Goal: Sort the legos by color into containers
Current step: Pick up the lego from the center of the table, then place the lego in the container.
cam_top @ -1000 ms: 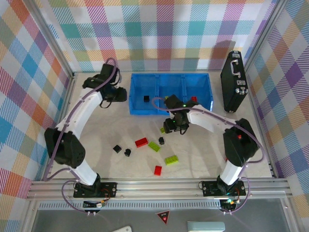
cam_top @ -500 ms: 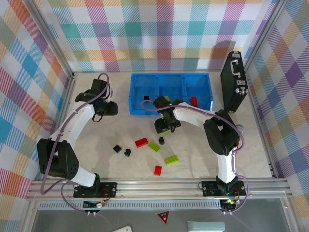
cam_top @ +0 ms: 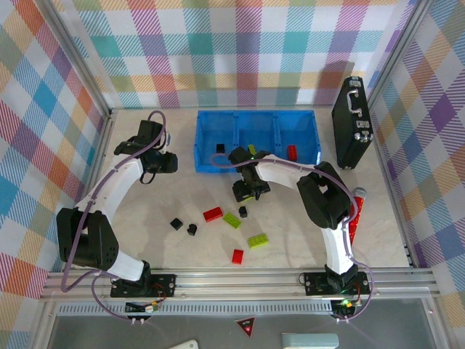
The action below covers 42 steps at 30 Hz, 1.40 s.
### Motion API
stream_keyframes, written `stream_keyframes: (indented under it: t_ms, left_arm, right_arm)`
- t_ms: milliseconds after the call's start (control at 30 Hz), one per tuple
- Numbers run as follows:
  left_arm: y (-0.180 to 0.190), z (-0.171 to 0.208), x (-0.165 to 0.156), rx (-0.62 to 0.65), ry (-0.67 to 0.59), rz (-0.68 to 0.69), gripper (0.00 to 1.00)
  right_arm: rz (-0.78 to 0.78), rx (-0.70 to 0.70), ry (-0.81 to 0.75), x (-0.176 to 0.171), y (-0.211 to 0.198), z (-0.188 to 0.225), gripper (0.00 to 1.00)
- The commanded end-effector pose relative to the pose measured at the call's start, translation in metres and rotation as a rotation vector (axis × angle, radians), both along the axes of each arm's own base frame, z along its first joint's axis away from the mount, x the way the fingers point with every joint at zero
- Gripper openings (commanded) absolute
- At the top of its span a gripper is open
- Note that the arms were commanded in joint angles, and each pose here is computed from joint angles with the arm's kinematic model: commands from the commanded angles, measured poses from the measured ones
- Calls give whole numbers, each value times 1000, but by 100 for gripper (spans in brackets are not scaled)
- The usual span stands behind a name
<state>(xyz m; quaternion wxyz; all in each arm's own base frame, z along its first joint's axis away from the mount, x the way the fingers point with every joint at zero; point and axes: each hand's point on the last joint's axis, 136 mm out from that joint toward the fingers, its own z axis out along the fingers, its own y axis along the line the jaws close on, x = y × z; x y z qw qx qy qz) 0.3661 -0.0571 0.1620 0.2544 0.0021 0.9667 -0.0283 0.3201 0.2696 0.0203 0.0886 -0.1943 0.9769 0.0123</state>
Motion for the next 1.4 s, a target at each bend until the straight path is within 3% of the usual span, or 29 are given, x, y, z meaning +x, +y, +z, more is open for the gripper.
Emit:
stream_keyframes:
  t_ms: [0, 300, 733, 1000, 1367]
  left_arm:
    - [4, 3, -2, 5, -16, -5, 44]
    - [4, 2, -1, 3, -15, -5, 44]
    - [3, 1, 0, -15, -13, -4, 44]
    - [3, 1, 0, -21, -13, -7, 44]
    - [1, 0, 0, -35, -10, -9, 44]
  right_arm:
    - [3, -5, 4, 1, 3, -2, 70]
    - [-4, -3, -11, -1, 0, 13, 62]
    - [7, 56, -114, 5, -3, 95, 62]
    - [-50, 95, -183, 51, -8, 129, 62]
    - [-164, 157, -216, 138, -16, 121, 61]
